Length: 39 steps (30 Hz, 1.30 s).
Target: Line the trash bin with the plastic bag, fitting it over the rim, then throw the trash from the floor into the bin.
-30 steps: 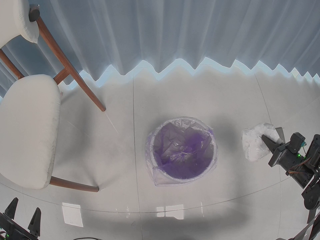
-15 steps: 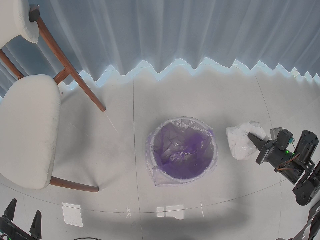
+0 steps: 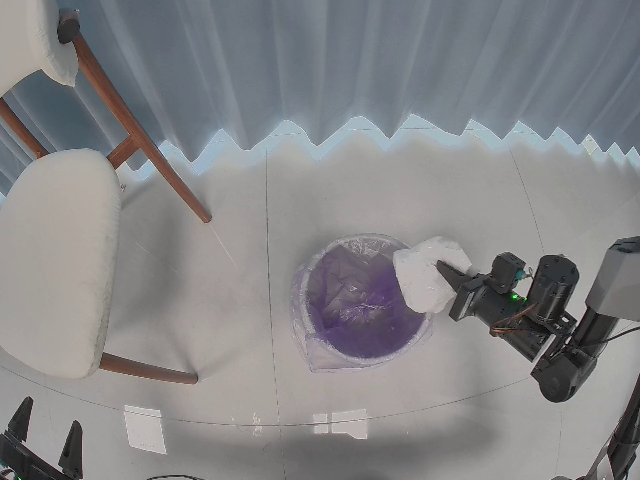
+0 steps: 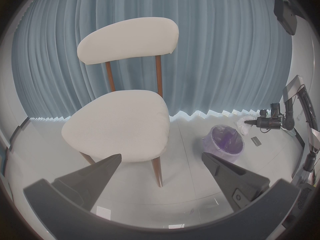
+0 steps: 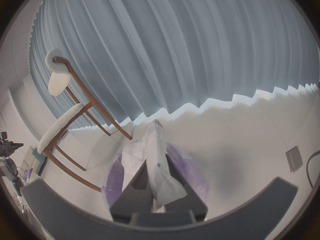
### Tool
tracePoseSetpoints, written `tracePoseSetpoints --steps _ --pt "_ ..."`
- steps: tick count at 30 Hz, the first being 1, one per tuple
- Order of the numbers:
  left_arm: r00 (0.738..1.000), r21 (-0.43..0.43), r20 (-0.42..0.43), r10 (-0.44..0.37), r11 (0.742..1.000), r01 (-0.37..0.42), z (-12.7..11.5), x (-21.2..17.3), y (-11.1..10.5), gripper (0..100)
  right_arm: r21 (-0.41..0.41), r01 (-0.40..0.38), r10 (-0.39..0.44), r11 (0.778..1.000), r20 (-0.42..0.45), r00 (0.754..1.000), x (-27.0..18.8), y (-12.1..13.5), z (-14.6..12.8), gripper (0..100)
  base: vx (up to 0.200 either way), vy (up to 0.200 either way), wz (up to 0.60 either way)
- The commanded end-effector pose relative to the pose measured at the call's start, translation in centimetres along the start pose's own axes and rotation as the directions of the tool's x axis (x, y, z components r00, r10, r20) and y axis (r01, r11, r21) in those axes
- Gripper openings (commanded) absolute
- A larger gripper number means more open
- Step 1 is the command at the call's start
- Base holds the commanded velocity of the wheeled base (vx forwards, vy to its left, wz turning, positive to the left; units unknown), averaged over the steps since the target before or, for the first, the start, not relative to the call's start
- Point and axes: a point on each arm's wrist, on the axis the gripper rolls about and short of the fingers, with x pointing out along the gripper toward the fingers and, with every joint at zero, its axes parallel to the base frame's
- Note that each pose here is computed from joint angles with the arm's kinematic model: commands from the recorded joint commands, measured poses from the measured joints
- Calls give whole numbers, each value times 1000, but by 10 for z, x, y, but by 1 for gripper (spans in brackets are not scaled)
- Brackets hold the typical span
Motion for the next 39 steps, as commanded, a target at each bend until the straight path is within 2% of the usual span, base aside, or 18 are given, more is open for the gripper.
tracePoseSetpoints --steps 1,9,22,23,31,34,39 --pt "1000 -6 -2 3 1000 -3 -5 0 0 100 15 -27 28 1000 -39 999 37 12 -34 0 0 0 0" --pt "1000 -11 -2 9 1000 -9 -5 0 0 100 31 11 -11 999 2 1000 71 10 -48 0 0 0 0" --pt "1000 -12 -2 9 1000 -9 -5 0 0 100 48 1 1 999 -41 999 77 21 -70 0 0 0 0" --pt "1000 -12 -2 9 1000 -9 -5 0 0 100 48 1 1 999 -41 999 77 21 -70 100 0 0 0" --pt "1000 -12 -2 9 1000 -9 -5 0 0 100 93 26 -25 995 -8 1000 70 36 -56 100 0 0 0" --pt "1000 -15 -2 9 1000 -9 -5 0 0 100 103 16 -17 995 8 1000 48 48 -35 100 0 0 0" --pt "1000 -15 -1 9 1000 -9 -5 0 0 100 107 40 -47 993 67 997 8 43 5 100 0 0 0"
